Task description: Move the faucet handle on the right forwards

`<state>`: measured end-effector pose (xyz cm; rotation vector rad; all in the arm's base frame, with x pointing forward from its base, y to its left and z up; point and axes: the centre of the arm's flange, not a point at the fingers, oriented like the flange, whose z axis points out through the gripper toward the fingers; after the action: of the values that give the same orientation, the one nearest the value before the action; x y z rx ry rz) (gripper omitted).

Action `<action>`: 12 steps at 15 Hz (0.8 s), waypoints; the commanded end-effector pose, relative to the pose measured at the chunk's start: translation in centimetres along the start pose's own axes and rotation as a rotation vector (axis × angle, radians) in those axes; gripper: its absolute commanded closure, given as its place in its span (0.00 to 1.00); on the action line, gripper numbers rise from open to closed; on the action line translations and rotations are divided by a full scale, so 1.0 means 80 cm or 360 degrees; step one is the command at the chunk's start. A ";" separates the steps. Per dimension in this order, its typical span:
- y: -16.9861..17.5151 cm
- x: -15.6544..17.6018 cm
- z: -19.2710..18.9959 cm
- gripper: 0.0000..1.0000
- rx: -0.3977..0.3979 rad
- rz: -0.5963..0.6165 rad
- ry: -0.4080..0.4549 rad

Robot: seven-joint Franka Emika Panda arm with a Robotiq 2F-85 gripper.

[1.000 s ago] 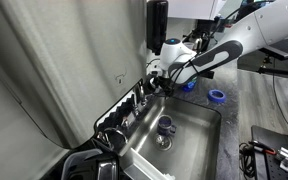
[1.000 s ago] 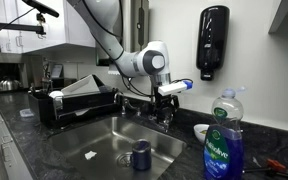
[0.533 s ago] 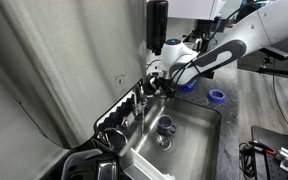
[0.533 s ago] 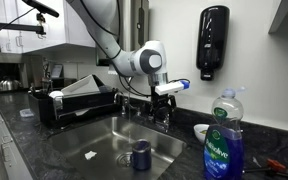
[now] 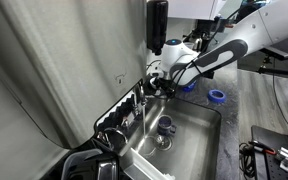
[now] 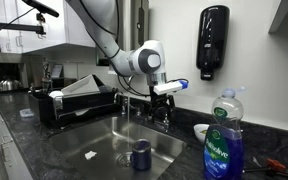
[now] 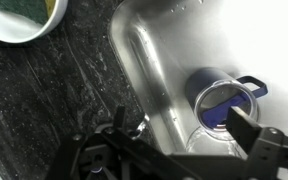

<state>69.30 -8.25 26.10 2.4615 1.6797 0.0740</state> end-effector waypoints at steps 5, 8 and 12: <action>-0.035 0.007 -0.015 0.00 0.0067 -0.0083 0.0006; -0.039 0.009 -0.016 0.00 0.0071 -0.0094 0.0006; -0.044 0.012 -0.017 0.00 0.0075 -0.0108 0.0004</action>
<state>67.97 -6.90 26.36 2.4511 1.7250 0.0603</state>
